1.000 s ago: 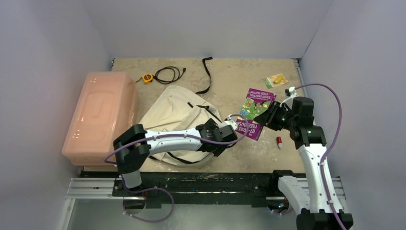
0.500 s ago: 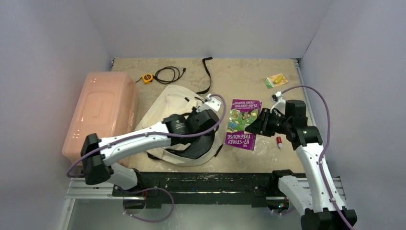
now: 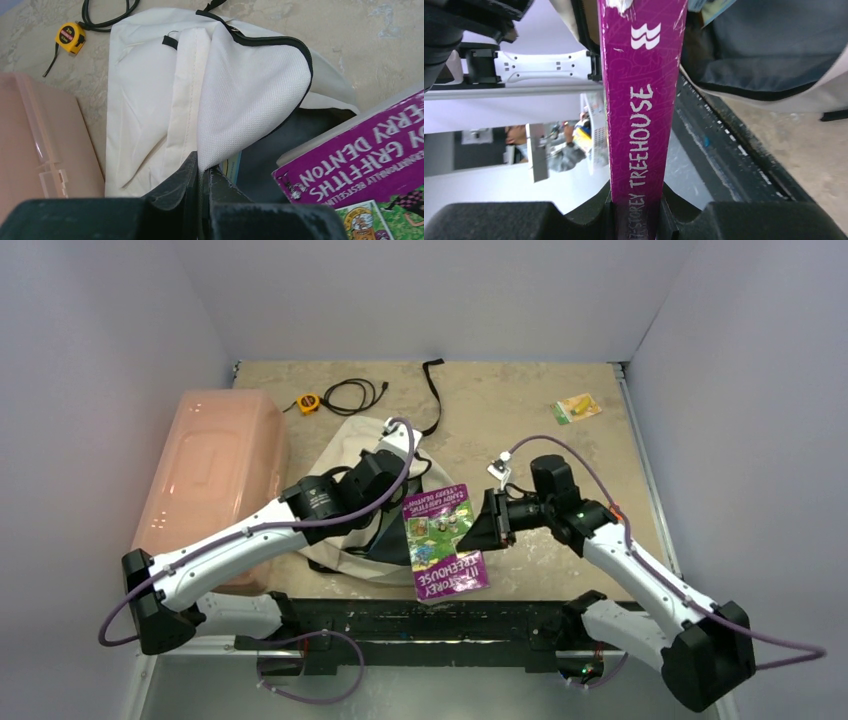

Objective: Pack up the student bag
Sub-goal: Place the book in the student bag.

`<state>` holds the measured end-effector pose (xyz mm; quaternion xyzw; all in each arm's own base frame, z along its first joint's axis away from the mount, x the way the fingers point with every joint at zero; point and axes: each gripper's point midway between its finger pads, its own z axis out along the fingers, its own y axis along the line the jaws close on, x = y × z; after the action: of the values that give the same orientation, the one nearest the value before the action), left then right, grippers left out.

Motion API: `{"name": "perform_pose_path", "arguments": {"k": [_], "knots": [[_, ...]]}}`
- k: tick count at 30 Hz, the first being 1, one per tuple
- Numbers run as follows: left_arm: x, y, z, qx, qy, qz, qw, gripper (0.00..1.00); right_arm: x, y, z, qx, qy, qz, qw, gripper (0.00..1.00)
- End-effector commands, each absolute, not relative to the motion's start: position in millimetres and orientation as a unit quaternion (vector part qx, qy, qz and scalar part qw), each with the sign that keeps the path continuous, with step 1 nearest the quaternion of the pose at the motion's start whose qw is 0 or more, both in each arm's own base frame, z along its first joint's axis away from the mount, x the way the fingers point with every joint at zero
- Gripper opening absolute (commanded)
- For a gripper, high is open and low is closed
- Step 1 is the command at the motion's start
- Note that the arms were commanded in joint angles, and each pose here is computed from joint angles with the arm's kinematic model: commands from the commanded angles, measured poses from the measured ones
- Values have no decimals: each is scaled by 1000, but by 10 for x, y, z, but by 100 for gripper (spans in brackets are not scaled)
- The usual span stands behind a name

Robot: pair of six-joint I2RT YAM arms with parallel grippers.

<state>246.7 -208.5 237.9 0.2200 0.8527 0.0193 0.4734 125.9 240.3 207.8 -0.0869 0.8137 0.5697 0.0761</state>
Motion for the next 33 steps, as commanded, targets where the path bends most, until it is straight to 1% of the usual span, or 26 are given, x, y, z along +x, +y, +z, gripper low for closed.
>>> {"name": "perform_pose_path", "arguments": {"k": [1,10,13,17,22,25,30,33], "knots": [[2461,-2137,2641,210,830,-31,516,0,1216,2636,2323,-109,757,644,26,0],[2370,-2124,2697,206,825,-64,523,0,1682,2995,2211,-61,751,658,-17,0],[2335,-2149,2698,212,826,-75,518,0,1922,3152,2093,-15,761,648,-30,0],[2249,-2240,2688,235,824,-105,505,0,2173,3289,2192,33,728,684,-37,0],[2148,-2317,2696,258,819,-135,494,0,2532,3459,2036,61,728,682,-15,0],[2098,-2311,2736,272,817,-140,489,0,2697,3526,2009,73,723,687,13,0],[2059,-2207,2782,285,820,-121,482,0,2996,3571,1860,83,753,644,105,0],[2038,-2210,2828,289,817,-127,482,0,3111,3570,1795,87,757,630,151,0]]}}
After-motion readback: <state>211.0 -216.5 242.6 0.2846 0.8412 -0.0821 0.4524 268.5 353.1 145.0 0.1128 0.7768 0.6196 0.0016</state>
